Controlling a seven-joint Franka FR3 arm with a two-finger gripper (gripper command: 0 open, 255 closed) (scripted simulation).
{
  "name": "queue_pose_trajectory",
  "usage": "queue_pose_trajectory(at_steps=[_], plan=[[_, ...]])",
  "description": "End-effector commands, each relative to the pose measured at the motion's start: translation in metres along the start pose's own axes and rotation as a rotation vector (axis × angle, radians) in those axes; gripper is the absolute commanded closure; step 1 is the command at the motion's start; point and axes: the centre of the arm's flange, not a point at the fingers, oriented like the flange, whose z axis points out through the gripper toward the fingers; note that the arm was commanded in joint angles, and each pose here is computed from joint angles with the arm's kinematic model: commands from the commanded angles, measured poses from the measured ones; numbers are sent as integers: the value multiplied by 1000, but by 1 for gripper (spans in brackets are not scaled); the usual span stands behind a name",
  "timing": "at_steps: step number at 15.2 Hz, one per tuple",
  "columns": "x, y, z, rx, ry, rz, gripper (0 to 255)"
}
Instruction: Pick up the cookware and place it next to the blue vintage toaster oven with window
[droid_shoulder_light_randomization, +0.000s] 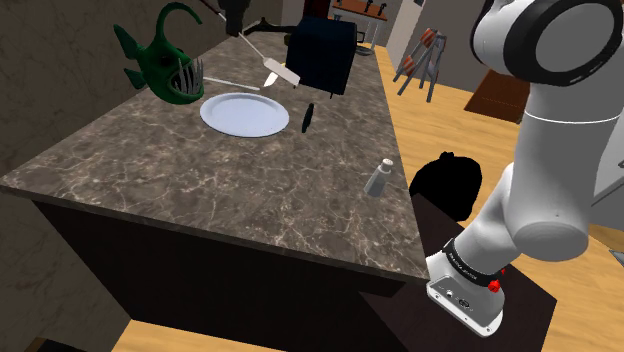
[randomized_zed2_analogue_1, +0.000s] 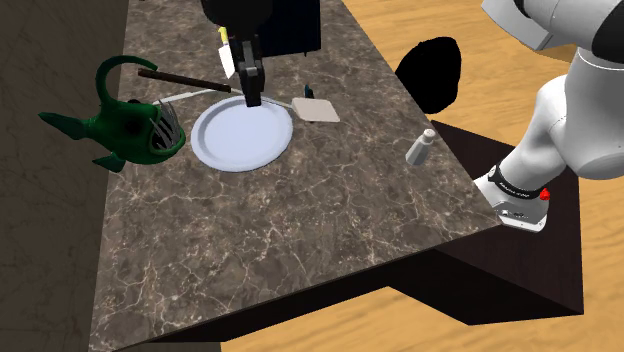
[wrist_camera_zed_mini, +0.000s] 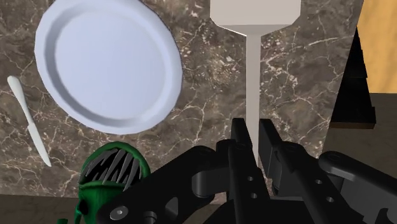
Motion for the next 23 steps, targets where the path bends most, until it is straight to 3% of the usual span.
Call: queue_pose_trajectory(at_steps=[1, 3, 23], plan=[[1, 0, -9, 0, -1, 0, 255], [1, 0, -15, 0, -1, 0, 255], [-185, 186, -28, 0, -1, 0, 255]])
